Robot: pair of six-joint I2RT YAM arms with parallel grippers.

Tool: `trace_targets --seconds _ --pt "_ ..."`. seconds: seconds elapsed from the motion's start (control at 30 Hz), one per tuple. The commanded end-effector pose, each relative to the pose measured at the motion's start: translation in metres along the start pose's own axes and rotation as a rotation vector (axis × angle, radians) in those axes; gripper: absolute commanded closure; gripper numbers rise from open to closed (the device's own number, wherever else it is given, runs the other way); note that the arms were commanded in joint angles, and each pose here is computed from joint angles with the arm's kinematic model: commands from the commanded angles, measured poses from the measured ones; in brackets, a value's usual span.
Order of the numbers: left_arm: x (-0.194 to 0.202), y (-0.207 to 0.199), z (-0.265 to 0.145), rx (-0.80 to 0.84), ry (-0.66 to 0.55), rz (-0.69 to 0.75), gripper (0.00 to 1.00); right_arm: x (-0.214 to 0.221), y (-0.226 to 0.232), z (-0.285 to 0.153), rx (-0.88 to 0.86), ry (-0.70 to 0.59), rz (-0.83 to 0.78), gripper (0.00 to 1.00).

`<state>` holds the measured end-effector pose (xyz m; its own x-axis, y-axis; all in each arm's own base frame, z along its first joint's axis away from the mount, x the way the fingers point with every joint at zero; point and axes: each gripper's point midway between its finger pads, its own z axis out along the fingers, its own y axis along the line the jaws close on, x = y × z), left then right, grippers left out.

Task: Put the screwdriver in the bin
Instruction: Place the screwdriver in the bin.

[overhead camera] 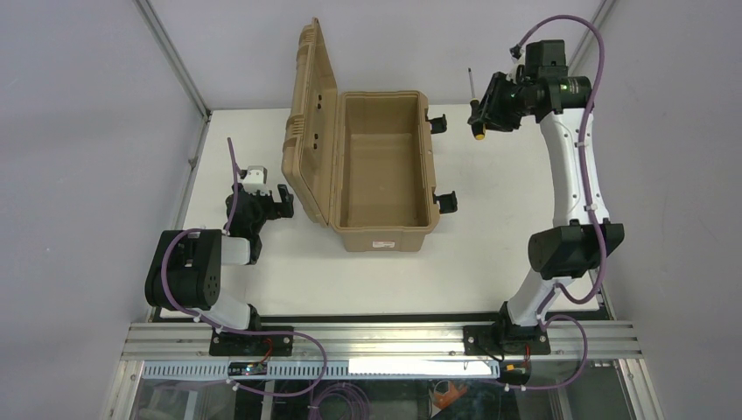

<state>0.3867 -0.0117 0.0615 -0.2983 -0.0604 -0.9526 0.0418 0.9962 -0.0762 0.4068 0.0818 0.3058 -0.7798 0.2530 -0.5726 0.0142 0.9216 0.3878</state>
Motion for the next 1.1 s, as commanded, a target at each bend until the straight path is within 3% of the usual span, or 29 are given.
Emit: trace_targets --seconds 0.0,0.17,0.4,1.07 --pt "-0.019 -0.003 -0.001 0.017 -0.062 -0.009 0.01 -0.02 0.052 -0.044 -0.207 -0.115 0.048 1.0" --pt "-0.019 -0.003 -0.001 0.017 -0.062 -0.009 0.01 -0.022 0.076 -0.051 -0.286 -0.138 0.088 1.0" --pt "-0.019 -0.003 -0.001 0.017 -0.062 -0.009 0.01 -0.009 0.106 -0.036 -0.265 -0.134 0.072 1.0" --pt "-0.019 -0.003 -0.001 0.017 -0.062 -0.009 0.01 0.063 0.165 0.083 -0.025 -0.024 -0.045 1.0"
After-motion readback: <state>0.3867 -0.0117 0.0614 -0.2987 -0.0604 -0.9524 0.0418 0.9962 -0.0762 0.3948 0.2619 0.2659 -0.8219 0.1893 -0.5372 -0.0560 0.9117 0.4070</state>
